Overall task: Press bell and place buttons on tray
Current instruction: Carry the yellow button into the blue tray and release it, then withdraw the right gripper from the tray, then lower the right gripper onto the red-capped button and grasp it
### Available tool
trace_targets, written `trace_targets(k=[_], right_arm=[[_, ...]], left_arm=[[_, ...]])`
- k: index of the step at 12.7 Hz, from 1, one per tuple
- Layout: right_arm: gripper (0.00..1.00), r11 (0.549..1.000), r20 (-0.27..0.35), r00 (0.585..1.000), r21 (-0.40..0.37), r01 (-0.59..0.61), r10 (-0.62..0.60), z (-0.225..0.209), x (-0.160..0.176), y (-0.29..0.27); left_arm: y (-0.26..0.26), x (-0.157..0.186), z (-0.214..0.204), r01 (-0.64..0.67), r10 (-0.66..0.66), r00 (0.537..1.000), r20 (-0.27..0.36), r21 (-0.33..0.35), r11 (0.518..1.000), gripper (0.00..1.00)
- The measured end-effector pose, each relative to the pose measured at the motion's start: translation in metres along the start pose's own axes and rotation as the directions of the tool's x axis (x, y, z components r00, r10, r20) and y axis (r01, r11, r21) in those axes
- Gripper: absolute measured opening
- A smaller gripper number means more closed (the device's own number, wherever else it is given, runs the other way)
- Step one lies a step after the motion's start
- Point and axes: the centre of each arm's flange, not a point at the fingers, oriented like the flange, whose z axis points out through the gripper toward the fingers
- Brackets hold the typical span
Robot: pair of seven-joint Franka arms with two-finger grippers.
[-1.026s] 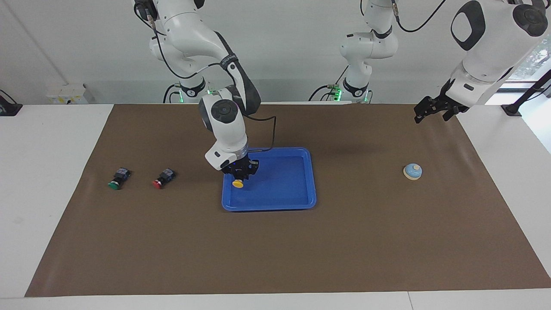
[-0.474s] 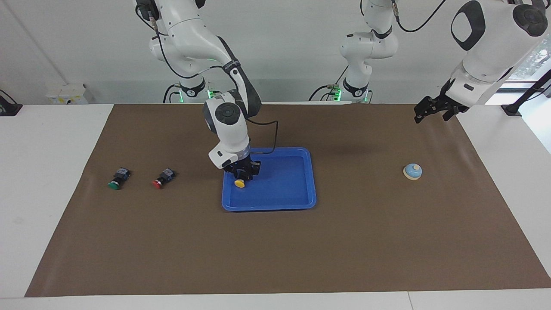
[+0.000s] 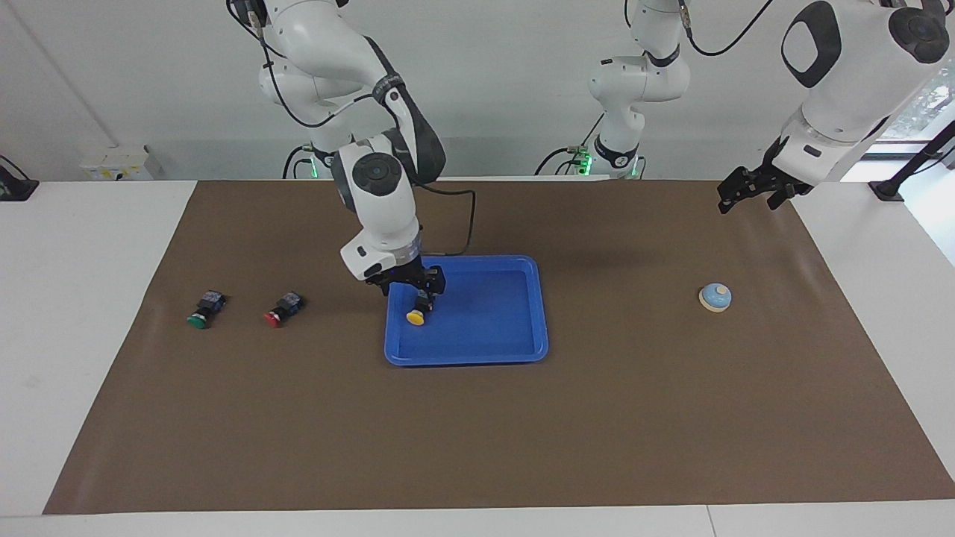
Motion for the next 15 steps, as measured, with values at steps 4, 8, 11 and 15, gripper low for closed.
trace_targets(k=[4,8,11,15], right_arm=[[1.0,1.0,0.026,1.0,-0.015,-0.005,0.006,-0.01,0.044,0.106],[1.0,0.993,0.061,0.992,-0.032,-0.111,0.113,0.03,0.048,0.175],[1.0,0.981,0.052,0.982,-0.071,-0.179,0.183,0.064,0.029,0.199],[1.0,0.951,0.035,0.954,-0.103,-0.292,0.297,0.056,0.027,0.219]], left_arm=[[0.0,0.0,0.0,0.0,0.0,1.0,0.0,0.0,1.0,1.0],[0.0,0.0,0.0,0.0,0.0,1.0,0.0,0.0,1.0,1.0],[0.0,0.0,0.0,0.0,0.0,1.0,0.0,0.0,1.0,1.0],[0.0,0.0,0.0,0.0,0.0,1.0,0.0,0.0,1.0,1.0]])
